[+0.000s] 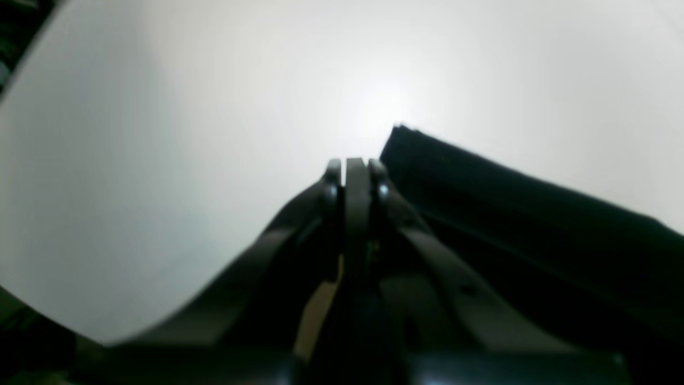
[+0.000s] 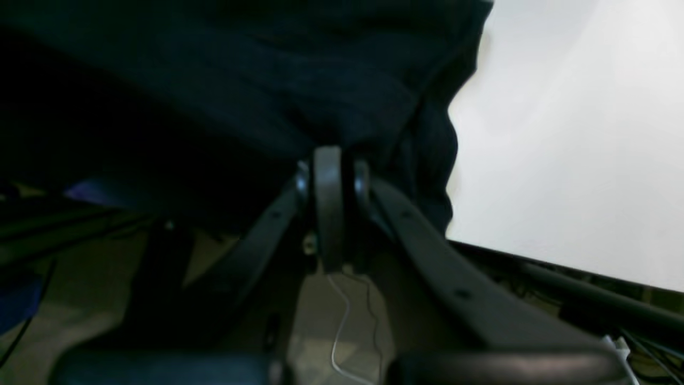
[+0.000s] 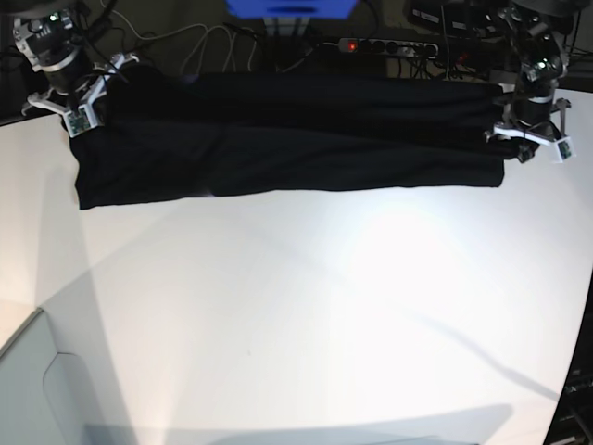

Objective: Fold the T-shirt properly
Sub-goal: 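Pull the strip ends apart with both grippers to straighten it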

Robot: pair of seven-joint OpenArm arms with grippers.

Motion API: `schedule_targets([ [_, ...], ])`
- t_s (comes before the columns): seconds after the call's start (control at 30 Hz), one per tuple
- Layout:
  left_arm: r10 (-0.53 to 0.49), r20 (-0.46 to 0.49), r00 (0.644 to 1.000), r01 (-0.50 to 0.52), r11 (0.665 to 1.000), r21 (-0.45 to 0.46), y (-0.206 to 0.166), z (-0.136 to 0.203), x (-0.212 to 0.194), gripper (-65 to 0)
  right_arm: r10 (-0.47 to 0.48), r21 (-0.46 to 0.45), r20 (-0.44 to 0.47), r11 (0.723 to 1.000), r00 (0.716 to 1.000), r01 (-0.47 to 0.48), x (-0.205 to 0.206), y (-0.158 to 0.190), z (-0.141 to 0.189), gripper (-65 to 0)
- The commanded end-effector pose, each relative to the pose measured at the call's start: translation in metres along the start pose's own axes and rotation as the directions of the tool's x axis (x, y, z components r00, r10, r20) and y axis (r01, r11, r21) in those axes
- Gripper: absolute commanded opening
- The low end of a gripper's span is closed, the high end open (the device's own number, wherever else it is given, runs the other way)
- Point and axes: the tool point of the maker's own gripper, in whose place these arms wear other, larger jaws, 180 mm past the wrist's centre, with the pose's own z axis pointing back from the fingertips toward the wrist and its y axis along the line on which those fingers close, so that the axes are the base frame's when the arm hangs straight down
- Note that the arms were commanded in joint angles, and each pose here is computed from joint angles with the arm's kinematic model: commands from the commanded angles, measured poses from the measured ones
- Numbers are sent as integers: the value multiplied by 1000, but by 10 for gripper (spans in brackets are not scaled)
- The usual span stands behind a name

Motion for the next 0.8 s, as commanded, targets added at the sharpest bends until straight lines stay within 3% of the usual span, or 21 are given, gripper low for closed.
schedule_targets([
  [0.0,-8,35,999,7,1000,8,4,1,10,-650,34,14,14,999,999,-35,4,1,4,-648],
  [0.5,48,-35,998,-48,999,16,4,-3,-21,-650,-34,37,-28,999,999,35,-16,-3,-20,-636],
  [0.73,65,-43,997,-65,998,14,1,-2,-26,-650,-31,34,-46,999,998,33,-23,-13,-27,-416],
  [0.77,65,-43,997,-65,998,14,1,-2,-26,-625,-20,32,-53,999,998,22,-24,-15,-27,-391],
])
